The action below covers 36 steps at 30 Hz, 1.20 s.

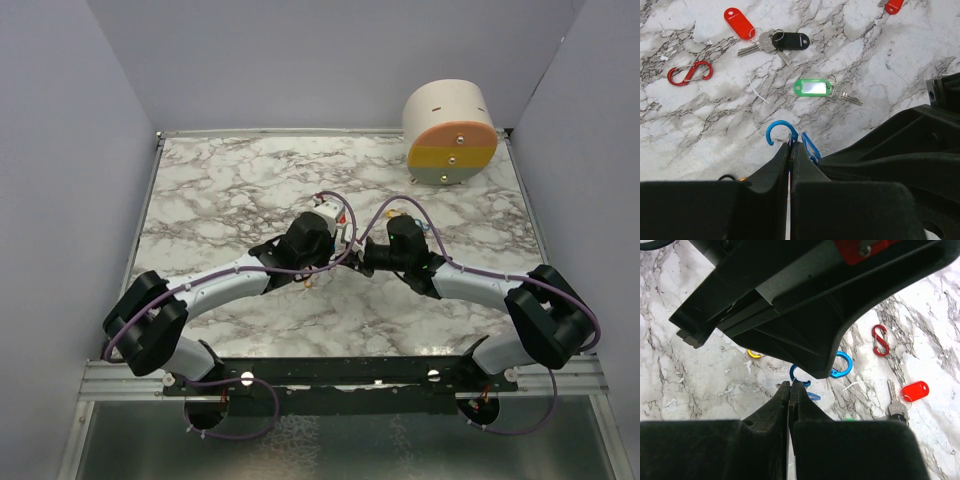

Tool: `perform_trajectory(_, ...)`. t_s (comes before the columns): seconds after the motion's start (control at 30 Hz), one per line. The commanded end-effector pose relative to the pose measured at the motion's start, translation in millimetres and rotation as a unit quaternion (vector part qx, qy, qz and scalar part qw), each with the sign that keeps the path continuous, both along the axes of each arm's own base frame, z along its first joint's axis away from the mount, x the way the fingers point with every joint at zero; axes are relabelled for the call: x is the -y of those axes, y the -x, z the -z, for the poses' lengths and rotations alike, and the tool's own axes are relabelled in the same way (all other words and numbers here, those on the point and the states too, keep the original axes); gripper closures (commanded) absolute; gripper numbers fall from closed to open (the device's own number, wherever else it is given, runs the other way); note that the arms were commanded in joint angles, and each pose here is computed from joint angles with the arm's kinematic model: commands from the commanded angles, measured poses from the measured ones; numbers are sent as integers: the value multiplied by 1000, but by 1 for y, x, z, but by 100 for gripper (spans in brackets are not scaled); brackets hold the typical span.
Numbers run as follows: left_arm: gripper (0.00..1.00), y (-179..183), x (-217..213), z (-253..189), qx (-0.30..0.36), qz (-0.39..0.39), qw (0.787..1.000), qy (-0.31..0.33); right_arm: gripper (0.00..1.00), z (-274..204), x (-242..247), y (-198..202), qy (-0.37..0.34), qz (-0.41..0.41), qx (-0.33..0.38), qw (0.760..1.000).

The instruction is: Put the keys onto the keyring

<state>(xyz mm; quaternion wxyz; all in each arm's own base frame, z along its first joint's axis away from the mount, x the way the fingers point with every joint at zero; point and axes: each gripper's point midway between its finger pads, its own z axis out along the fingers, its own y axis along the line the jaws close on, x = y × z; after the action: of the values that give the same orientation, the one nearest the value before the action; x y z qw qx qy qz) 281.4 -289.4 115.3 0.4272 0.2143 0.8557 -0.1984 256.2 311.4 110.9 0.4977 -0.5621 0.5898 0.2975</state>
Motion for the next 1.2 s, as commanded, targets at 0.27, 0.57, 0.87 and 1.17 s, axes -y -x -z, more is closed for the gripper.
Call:
perform_trajectory(0.27,100,-41,10,-39,34,-110,989,89,99,-5,-9,-2,-16,5,-6,1000)
perform_trajectory(0.57,100,-46,10,-45,31,-131,985,112,99,-2,-5,-13,-11,41,-10,999)
perform_trajectory(0.87,85,-45,4,-45,29,-144,982,122,99,-7,-4,-13,-16,46,-6,999)
perform_trajectory(1.17,25,-55,-32,-56,43,-195,972,125,99,-13,2,-15,-14,67,-3,998)
